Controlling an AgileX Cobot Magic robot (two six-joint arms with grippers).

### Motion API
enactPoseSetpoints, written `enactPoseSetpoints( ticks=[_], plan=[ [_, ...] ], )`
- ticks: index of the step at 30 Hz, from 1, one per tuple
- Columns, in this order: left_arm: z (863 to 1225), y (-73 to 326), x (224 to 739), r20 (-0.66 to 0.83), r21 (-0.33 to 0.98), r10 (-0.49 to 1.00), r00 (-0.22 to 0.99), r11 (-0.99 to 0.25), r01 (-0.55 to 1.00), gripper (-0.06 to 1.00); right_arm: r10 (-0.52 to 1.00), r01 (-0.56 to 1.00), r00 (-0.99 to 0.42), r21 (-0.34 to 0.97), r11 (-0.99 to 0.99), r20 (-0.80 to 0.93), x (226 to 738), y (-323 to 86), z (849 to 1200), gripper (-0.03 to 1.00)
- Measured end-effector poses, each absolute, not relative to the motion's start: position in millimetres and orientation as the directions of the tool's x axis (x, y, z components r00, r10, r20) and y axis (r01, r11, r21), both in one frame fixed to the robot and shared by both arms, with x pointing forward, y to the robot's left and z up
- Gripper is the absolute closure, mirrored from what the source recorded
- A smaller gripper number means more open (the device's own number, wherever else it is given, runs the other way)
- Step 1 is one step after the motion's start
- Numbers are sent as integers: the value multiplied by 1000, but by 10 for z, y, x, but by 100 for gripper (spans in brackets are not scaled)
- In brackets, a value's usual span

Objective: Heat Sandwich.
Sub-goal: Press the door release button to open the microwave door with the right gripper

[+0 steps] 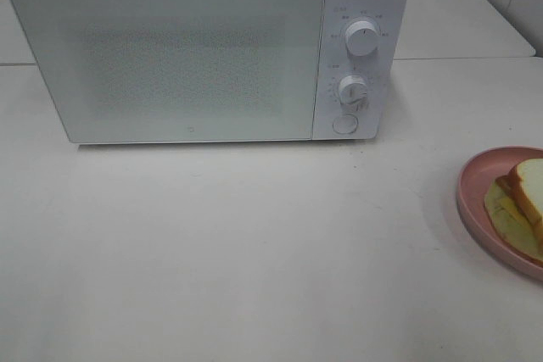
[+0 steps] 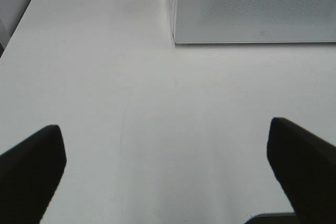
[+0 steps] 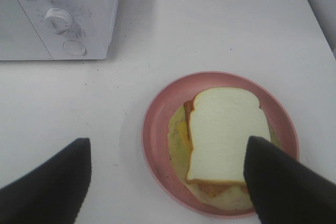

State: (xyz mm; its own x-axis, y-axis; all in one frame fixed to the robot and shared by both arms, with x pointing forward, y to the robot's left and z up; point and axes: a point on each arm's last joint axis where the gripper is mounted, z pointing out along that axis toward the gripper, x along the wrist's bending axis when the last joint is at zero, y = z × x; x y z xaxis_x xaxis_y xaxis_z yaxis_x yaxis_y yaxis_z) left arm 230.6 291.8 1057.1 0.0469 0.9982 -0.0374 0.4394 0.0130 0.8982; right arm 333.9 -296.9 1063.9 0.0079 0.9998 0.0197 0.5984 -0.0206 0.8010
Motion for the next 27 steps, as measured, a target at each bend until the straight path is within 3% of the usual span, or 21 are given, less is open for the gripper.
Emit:
enactPoseSetpoints(
  ticks=[27],
  plan=[
    [10571, 2918, 2306, -37, 898, 998, 47, 13, 439, -5, 1000, 635, -15, 773, -8, 22, 4317, -2898, 10246, 20]
  ],
)
